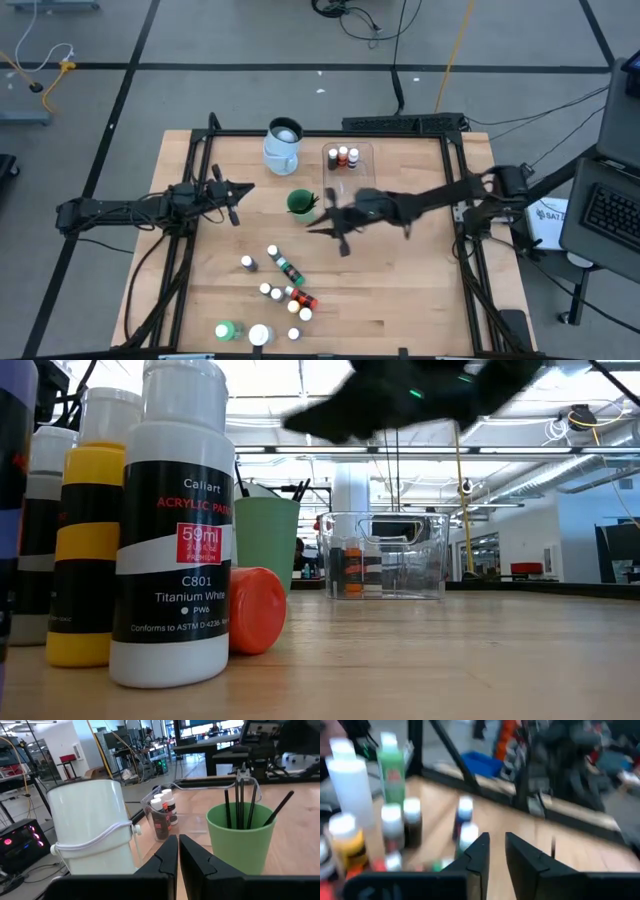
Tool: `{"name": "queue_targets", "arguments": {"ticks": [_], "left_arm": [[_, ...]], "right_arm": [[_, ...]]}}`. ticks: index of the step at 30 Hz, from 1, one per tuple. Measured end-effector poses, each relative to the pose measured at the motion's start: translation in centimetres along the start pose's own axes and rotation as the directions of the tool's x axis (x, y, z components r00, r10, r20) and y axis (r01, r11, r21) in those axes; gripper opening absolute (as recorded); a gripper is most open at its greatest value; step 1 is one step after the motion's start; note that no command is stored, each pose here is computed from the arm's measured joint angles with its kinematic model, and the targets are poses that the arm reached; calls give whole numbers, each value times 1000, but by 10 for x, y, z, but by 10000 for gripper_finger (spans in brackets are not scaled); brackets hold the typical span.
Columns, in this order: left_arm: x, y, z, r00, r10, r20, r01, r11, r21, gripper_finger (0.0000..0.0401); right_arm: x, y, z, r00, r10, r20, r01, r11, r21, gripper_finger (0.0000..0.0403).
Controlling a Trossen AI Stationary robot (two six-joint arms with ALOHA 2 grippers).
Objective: Pick & Place Paint Supplies
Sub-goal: Put the small white paint bottle into the transparent bin
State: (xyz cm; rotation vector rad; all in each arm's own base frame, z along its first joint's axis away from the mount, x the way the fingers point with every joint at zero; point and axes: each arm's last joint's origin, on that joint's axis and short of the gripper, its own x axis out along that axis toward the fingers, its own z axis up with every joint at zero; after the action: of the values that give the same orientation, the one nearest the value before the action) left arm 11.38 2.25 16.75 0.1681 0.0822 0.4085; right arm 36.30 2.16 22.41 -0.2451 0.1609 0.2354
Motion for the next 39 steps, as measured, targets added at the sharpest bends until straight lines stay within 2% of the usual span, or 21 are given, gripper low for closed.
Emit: {"name": "queue_targets", "arguments": {"ticks": [2,4,6,8,16,24,27,31,35,37,39], "left_arm": [[0,0,0,1000,-1,-1,1,1000,0,21],[0,0,0,1000,-1,-3,1,1000,1,21],[0,0,-1,1000,-3,-10,3,1000,8,21],[0,0,-1,1000,-2,-10,2,1000,8,21],[0,0,-2,1000,-5,-25,5,1000,15,21],[0,0,-2,1000,-4,-25,5,1000,15,21],[0,0,-2,1000,-5,-25,5,1000,16,21],[0,-1,-3,999,-6,-33,7,1000,18,21],[0,0,-3,999,16,-35,-14,999,45,21],[0,1,-3,999,34,-37,-32,998,59,21],[0,1,-3,998,44,-39,-41,997,60,21]], "right_arm": [[15,-12,14,998,59,35,-58,998,-16,64],[29,-23,21,986,161,40,-160,987,-18,76],[42,-30,22,964,266,15,-266,964,7,90],[55,-34,23,947,322,-7,-322,947,-5,108],[94,-29,-4,939,337,-65,-342,934,-104,172],[99,-31,-8,948,308,-76,-313,947,-73,206],[94,-27,2,945,319,-75,-323,945,-50,210],[72,-23,37,952,293,-88,-297,954,-36,195],[34,-17,56,954,288,-83,-294,954,-64,142],[7,-15,60,974,217,-64,-222,971,-83,101],[-21,-13,60,995,103,-11,-104,988,-113,57]]}}
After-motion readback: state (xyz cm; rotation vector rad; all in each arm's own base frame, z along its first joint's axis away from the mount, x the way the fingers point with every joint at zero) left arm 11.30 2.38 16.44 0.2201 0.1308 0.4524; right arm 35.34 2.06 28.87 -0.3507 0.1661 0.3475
